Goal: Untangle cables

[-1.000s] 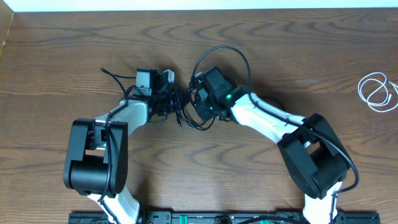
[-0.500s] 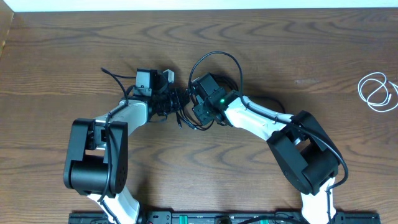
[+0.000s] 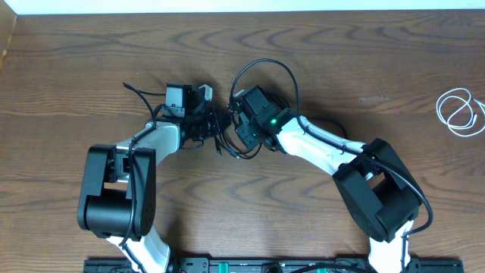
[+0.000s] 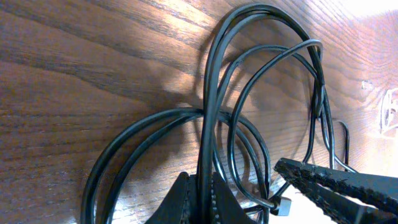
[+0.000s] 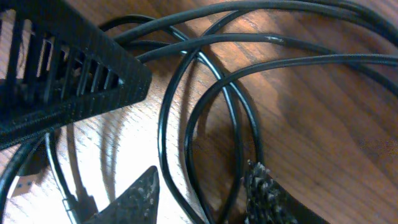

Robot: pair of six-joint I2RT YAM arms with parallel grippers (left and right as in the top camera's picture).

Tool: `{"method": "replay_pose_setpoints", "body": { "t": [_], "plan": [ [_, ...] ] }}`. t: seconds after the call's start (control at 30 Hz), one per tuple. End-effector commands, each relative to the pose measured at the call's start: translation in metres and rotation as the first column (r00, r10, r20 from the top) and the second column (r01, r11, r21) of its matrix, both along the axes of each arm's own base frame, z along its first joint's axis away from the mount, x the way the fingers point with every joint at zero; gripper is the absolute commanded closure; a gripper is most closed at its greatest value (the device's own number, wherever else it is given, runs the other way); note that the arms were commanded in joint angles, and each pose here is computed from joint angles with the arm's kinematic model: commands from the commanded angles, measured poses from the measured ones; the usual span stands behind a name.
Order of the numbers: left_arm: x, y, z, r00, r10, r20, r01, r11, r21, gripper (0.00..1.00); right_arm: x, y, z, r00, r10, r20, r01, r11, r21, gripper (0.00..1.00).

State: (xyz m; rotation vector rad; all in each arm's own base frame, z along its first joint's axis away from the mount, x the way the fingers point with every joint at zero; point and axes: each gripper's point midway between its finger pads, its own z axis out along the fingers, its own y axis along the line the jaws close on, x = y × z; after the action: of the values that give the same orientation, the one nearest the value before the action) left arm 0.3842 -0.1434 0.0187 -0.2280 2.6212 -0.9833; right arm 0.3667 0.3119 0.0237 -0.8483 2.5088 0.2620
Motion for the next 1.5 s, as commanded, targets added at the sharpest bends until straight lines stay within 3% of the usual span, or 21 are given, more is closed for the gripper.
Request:
{"method": "replay_pose_setpoints", "body": {
  "t": [0.0,0.6,0.9,1.3,1.37,1.43,1.47],
  "plan": [
    [0.005,0.002,0.010,0.999,-0.001,0.035,0.001,1.000,0.009,0.92,0.010,-0.005,0.015,0.999,-0.018,0.048,0.018,1.000,-0.014,0.63],
    [0.005,0.002,0.010,0.999,-0.001,0.035,0.001,1.000,0.009,0.92,-0.008,-0.009,0.001,1.000,0.007,-0.005,-0.007,0.998,-0.062,0.71],
    [0.005,0.002,0.010,0.999,-0.001,0.035,0.001,1.000,0.009,0.92,-0.008,-0.007,-0.009,0.998,0.057,0.018,-0.056,0.995,-0.085,0.83],
    [0.005,0.002,0.010,0.999,-0.001,0.035,0.001,1.000,0.009,0.92,-0.016,-0.013,-0.023,0.998,0.058,-0.010,-0.058,0.993,-0.100,0.76],
    [0.005,0.002,0.010,0.999,-0.001,0.035,0.001,1.000,0.009,0.92,-0.017,-0.014,-0.026,0.998,0.057,-0.014,-0.058,0.993,-0.103,0.82],
    [0.005,0.002,0.010,0.999,-0.001,0.035,0.001,1.000,0.009,0.92,-0.016,-0.015,-0.026,0.999,0.053,-0.010,-0.054,0.993,-0.104,0.99],
    [0.005,0.002,0.010,0.999,-0.001,0.035,0.001,1.000,0.009,0.92,-0.015,-0.015,-0.025,0.999,0.052,-0.007,-0.052,0.993,-0.103,0.99]
  ]
}}
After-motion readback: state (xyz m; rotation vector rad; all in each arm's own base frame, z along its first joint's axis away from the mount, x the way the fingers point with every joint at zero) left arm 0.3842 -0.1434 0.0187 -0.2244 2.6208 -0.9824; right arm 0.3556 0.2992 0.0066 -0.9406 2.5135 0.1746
